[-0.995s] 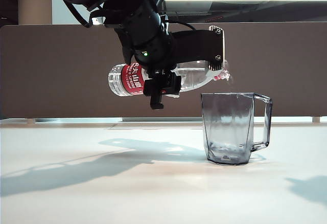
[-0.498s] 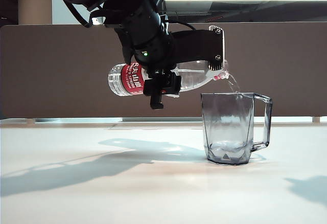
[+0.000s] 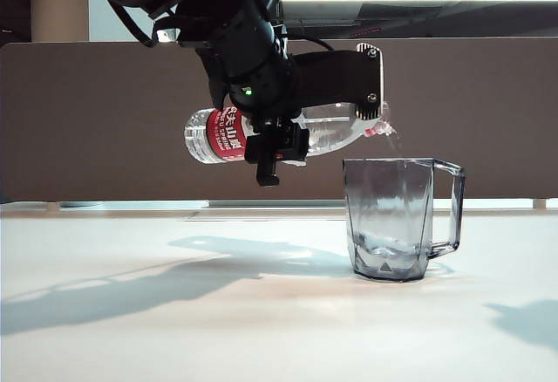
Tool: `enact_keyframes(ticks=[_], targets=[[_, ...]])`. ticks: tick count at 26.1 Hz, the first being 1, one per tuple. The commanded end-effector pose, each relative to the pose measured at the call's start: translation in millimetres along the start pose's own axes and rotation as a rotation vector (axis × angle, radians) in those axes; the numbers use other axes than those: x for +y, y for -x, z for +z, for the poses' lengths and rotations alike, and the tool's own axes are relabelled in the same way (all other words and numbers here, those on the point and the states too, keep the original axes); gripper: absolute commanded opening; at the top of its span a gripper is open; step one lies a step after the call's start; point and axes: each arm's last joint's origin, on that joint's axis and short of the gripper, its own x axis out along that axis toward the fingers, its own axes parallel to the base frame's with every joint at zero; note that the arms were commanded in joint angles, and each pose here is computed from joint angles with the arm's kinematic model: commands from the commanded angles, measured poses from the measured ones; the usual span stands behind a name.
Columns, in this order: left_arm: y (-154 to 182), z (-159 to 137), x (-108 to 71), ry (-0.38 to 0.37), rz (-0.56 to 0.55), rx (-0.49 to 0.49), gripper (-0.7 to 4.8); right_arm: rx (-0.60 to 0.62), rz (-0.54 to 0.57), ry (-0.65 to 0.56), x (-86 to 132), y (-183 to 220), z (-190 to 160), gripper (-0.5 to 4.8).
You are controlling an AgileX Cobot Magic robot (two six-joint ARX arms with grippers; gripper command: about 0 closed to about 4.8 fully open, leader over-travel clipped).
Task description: Pick up the mineral water bottle with the left hand on the table and pour water into the mug until it's half full.
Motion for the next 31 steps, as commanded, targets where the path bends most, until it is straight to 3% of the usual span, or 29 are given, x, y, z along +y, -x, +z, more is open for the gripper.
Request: enact_keyframes(ticks=[1, 31], targets=[[2.0, 1.5, 9.8, 0.017, 0.057, -0.004, 2.13, -0.027, 0.003, 0.004, 0.2, 1.8, 4.0, -0.02], [2.0, 1.0, 9.9, -0.005, 0.062, 0.015, 2.13, -0.027, 0.003, 0.004, 0.2, 1.8, 4.0, -0.02]])
